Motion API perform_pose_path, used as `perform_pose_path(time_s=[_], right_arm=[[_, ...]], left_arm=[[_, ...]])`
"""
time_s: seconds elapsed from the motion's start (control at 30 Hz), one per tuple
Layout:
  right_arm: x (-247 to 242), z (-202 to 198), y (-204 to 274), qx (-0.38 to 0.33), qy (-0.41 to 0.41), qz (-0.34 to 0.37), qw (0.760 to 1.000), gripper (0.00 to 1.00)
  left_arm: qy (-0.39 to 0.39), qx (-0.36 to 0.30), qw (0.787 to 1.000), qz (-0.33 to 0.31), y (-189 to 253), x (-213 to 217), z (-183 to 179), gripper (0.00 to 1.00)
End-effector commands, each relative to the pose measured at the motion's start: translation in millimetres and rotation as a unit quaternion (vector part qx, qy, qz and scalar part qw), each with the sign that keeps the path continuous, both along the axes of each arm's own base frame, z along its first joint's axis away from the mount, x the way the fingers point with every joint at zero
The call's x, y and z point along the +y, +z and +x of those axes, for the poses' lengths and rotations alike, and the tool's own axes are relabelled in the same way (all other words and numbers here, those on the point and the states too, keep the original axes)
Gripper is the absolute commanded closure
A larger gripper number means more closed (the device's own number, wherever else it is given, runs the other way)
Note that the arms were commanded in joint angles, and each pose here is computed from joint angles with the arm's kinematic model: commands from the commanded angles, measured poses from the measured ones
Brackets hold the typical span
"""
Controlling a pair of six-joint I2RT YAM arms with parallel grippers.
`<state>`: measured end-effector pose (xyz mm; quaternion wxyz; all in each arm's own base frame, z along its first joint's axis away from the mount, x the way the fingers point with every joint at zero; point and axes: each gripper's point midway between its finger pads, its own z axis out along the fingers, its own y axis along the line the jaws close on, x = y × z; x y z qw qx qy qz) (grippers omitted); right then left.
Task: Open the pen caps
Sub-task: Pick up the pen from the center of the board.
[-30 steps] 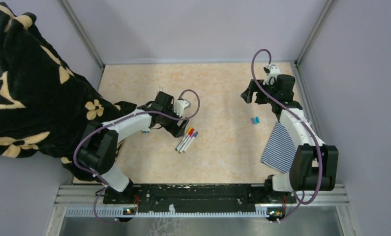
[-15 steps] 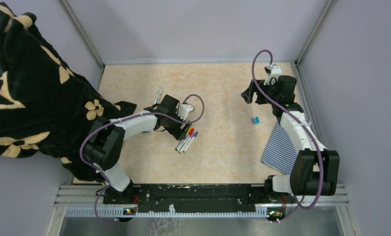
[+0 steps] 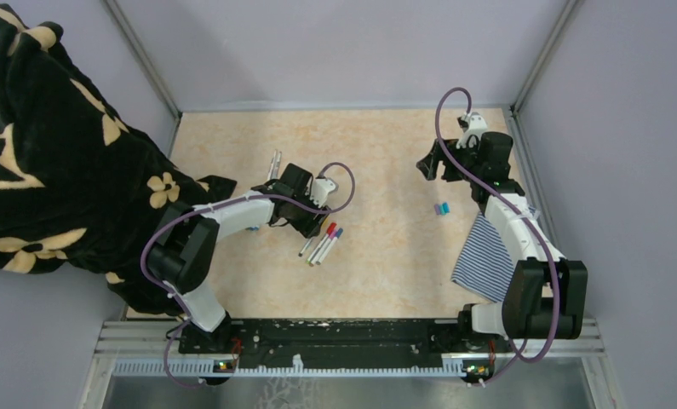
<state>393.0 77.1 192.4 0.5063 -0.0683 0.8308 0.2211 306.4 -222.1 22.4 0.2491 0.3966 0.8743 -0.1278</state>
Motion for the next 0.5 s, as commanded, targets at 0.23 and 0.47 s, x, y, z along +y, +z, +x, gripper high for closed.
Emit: perform_pose_path(time_s=[0.23,0.47], right_arm=[[2.5,2.4,25.0,-0.045,0.007,0.002,0.999,0.17],[2.3,2.8,24.5,-0.045,0.007,0.002,0.999,0.17]], left_arm=[[-0.019,0.044,0.999,0.021,-23.3,2.2,-20.2,0.34],[-0.029,0.042,0.997,0.059,-37.1,5.9,-26.8,0.36]])
